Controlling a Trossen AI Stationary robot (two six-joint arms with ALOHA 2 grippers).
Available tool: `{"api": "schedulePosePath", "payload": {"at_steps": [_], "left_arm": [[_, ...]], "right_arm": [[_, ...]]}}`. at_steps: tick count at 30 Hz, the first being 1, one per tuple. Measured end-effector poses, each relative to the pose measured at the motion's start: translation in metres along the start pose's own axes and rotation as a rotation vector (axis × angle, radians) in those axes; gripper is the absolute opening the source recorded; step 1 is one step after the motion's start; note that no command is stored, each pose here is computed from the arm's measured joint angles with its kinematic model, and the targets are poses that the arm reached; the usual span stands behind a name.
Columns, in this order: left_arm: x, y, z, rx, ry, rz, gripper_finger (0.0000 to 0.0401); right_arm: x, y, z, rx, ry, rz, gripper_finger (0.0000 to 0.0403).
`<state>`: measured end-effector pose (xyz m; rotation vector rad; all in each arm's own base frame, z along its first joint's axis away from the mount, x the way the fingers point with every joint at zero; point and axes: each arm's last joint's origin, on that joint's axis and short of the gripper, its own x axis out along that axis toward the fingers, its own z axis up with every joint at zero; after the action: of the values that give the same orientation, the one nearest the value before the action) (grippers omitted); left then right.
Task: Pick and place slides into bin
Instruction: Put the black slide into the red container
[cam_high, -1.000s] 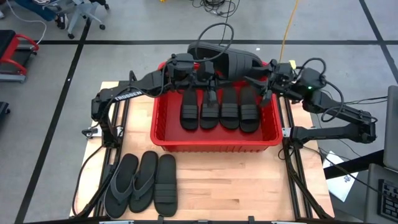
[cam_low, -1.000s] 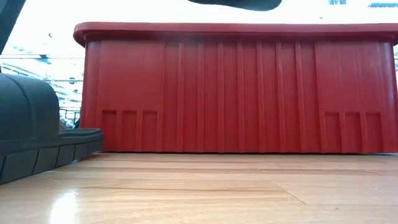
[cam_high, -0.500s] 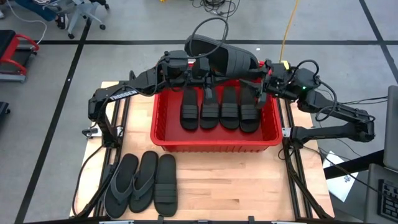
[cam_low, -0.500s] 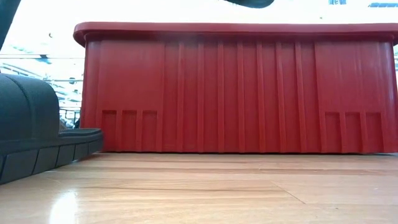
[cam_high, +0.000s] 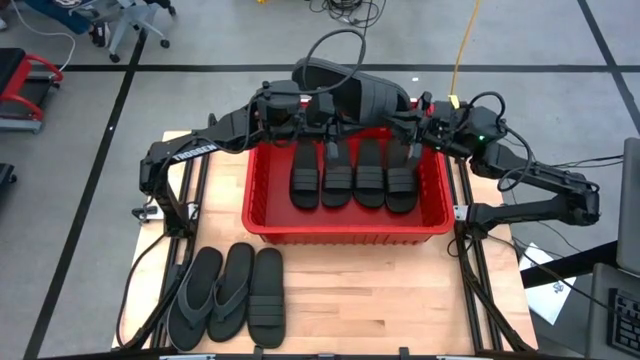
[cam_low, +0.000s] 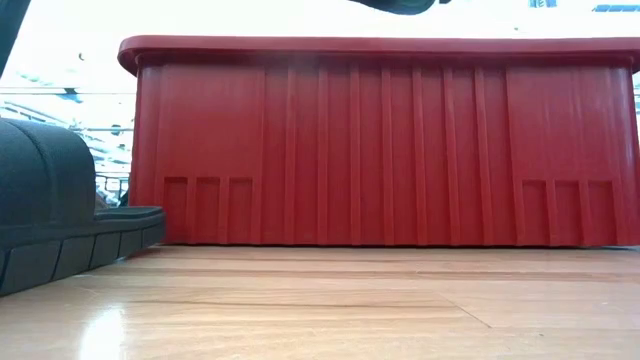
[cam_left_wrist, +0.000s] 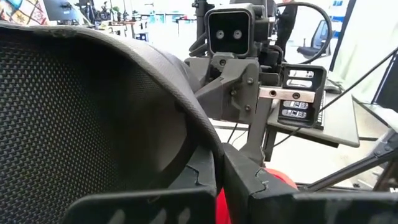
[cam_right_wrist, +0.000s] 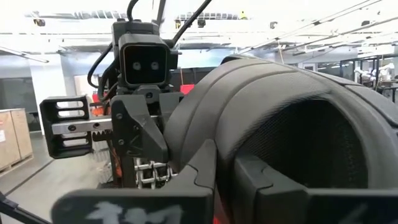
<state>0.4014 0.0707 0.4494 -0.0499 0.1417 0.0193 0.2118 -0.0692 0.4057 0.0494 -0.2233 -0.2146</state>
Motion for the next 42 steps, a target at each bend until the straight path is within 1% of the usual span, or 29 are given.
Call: {"api": "schedulePosePath", "payload": {"at_steps": [3, 5, 8, 11, 15, 17, 20, 22, 26, 29, 32, 36, 40, 42], "left_arm": [[-0.002, 0.000, 0.000, -0.002, 0.010, 0.024, 0.0008], [-0.006, -0.002, 0.000, -0.007, 0.036, 0.035, 0.0023], [-0.021, -0.005, 0.007, -0.023, 0.041, 0.043, 0.0057], [-0.036, -0.008, 0.017, -0.039, 0.020, 0.036, 0.0097], [-0.069, -0.016, 0.040, -0.022, -0.067, 0.025, 0.0151], [-0.079, -0.018, 0.045, -0.021, -0.078, 0.036, 0.0174], [-0.087, -0.019, 0.045, -0.022, -0.054, 0.047, 0.0201], [-0.095, -0.021, 0.048, -0.020, -0.055, 0.049, 0.0213], [-0.124, -0.024, 0.055, 0.002, -0.047, 0.077, 0.0228], [-0.137, -0.025, 0.055, 0.055, -0.006, 0.111, 0.0229], [-0.153, -0.026, 0.056, 0.075, 0.017, 0.160, 0.0230], [-0.173, -0.028, 0.059, 0.103, 0.023, 0.211, 0.0230], [-0.179, -0.029, 0.058, 0.136, 0.044, 0.212, 0.0230], [-0.183, -0.029, 0.059, 0.152, 0.040, 0.216, 0.0230]], "right_arm": [[-0.004, -0.002, 0.002, -0.003, 0.008, -0.012, 0.0006], [-0.008, -0.002, 0.002, 0.001, 0.029, -0.031, 0.0005], [-0.017, -0.004, 0.005, 0.001, 0.042, -0.076, 0.0003], [-0.023, -0.006, 0.010, 0.000, 0.029, -0.091, 0.0003], [-0.031, -0.011, 0.017, 0.014, -0.011, -0.192, 0.0002], [-0.032, -0.013, 0.017, 0.022, -0.010, -0.232, 0.0002], [-0.036, -0.014, 0.019, 0.078, -0.018, -0.240, 0.0002], [-0.040, -0.014, 0.022, 0.129, -0.034, -0.265, 0.0002], [-0.046, -0.012, 0.023, 0.243, -0.054, -0.326, 0.0001], [-0.053, -0.009, 0.025, 0.333, -0.070, -0.359, 0.0001], [-0.062, -0.007, 0.022, 0.431, -0.101, -0.426, 0.0001], [-0.072, -0.002, 0.004, 0.561, -0.169, -0.518, 0.0001], [-0.078, 0.009, -0.026, 0.643, -0.180, -0.533, 0.0001], [-0.079, 0.015, -0.041, 0.654, -0.175, -0.549, 0.0001]]}}
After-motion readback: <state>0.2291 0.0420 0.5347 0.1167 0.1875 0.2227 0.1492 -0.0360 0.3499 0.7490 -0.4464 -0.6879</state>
